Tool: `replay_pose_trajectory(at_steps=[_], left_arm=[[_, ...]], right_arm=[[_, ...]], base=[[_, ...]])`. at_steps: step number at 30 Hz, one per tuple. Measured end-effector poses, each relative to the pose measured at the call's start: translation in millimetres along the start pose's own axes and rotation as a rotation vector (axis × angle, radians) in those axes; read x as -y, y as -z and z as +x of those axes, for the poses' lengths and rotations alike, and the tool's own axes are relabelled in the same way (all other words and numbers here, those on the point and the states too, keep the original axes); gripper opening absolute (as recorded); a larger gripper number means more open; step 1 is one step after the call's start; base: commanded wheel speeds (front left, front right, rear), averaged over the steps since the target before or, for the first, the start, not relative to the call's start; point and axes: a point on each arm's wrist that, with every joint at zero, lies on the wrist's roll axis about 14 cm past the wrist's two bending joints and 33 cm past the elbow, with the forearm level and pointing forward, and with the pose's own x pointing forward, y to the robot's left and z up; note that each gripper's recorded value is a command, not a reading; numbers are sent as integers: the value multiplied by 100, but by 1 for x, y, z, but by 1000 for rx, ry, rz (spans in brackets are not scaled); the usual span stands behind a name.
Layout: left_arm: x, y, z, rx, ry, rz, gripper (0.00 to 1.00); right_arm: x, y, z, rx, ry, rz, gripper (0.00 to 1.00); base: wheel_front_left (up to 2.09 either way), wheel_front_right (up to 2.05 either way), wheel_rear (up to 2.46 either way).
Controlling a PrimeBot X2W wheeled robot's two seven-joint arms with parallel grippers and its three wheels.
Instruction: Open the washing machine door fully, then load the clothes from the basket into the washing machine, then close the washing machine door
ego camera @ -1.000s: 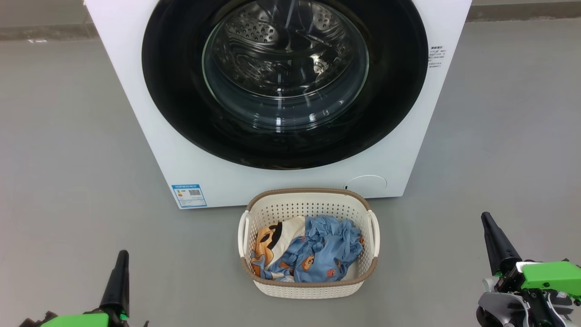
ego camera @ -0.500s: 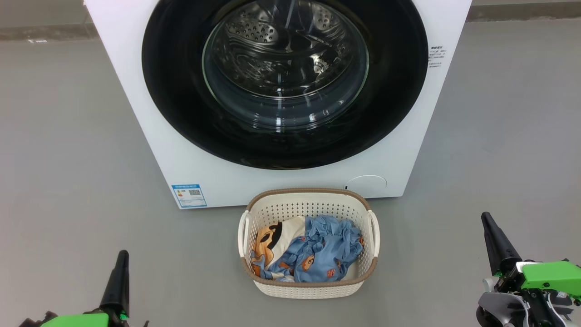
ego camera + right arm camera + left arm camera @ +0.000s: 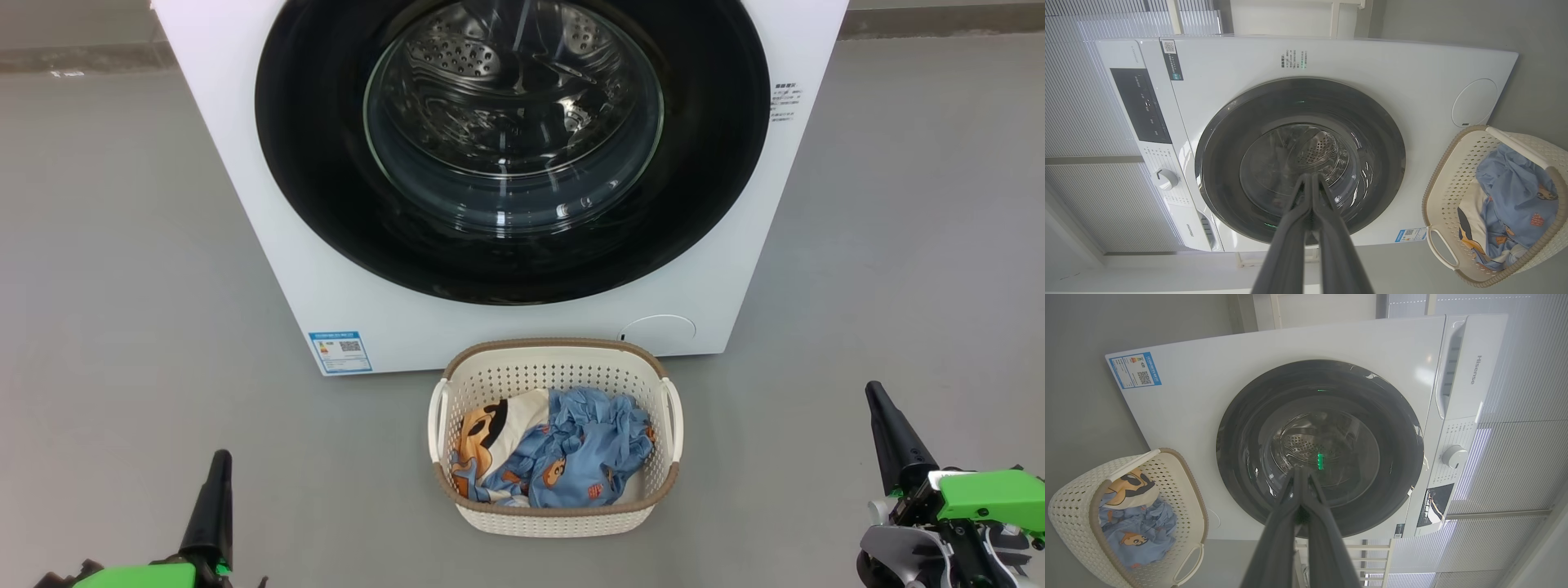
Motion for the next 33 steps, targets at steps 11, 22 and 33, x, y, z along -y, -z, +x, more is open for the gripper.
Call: replay_pose_trajectory(at_steps=[11, 22, 33], left_arm=[[-15, 3, -5, -3, -46, -11, 100], [-28, 5, -13, 15, -83, -22, 100], [-20, 4, -11, 33, -58, 20, 100]], right_arm=[[17, 3, -5, 0, 51, 15, 100], [31, 10, -12, 1, 91, 31, 100], [23, 17, -7, -6, 65, 24, 100]], base=[[0, 0, 0], [0, 0, 0], [0, 0, 0]])
